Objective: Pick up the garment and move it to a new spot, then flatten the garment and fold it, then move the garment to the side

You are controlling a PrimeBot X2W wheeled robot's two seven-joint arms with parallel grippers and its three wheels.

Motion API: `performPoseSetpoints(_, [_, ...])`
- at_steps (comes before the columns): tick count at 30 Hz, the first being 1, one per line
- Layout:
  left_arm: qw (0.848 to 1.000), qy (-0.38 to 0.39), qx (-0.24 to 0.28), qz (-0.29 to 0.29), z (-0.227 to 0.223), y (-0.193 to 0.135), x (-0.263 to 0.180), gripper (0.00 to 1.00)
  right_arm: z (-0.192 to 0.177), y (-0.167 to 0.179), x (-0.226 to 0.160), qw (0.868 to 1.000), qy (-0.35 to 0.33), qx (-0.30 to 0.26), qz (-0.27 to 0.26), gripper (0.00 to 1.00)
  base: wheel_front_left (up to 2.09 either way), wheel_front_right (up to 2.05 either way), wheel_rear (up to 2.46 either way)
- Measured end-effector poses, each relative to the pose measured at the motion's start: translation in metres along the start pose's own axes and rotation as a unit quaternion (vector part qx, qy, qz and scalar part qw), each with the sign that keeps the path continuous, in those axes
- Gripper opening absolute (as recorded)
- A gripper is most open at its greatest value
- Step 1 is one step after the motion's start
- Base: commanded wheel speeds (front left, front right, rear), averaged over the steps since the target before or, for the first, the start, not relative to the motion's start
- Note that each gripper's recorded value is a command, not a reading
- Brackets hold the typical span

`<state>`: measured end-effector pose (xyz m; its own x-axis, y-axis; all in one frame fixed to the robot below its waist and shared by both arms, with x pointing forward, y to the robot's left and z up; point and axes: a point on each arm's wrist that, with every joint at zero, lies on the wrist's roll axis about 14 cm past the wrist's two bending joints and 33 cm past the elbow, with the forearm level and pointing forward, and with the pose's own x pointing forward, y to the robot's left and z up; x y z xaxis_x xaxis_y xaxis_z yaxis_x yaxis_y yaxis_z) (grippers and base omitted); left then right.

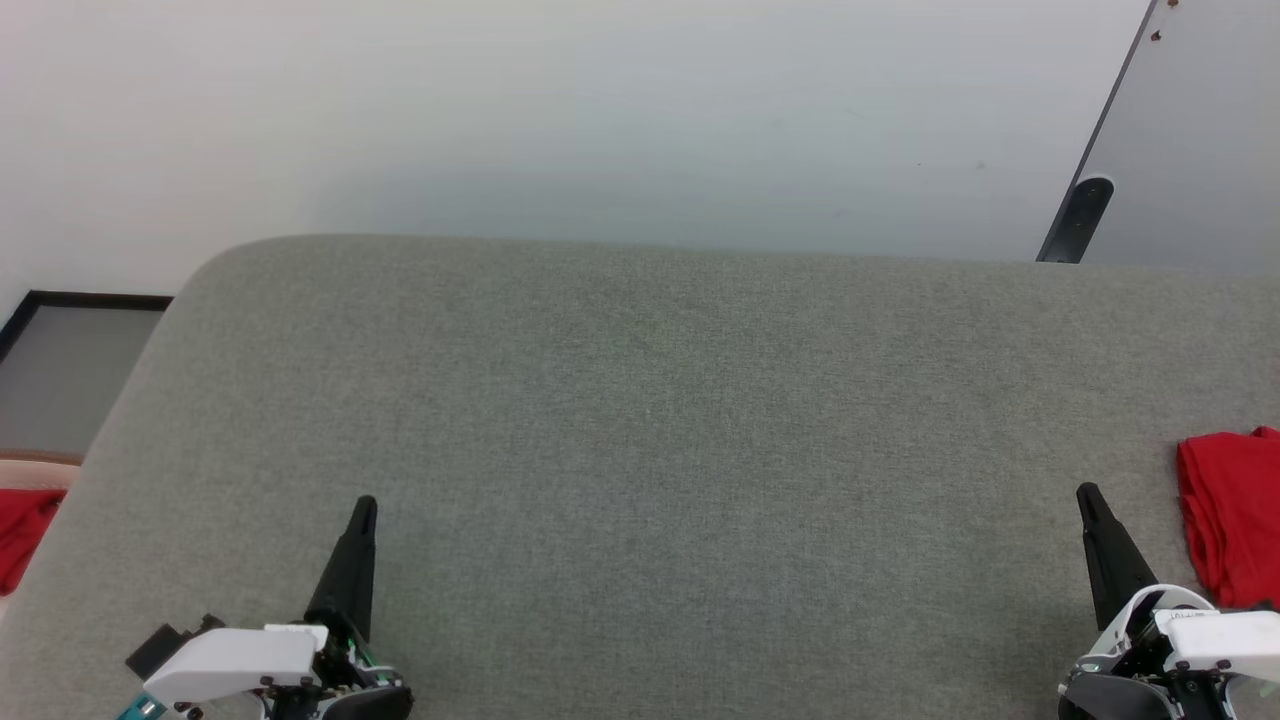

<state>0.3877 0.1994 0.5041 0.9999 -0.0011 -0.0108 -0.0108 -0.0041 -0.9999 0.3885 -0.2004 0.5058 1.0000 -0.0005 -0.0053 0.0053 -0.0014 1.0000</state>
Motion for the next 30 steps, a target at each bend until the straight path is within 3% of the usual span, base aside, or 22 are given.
performPoseSetpoints(30, [1.000, 0.000, 0.000, 0.000, -0.0001, 0.0000, 0.0000, 0.00, -0.0001, 0.0000, 0.0000, 1.000, 0.000, 0.000, 0.000, 0.00, 0.00, 0.00, 0.00])
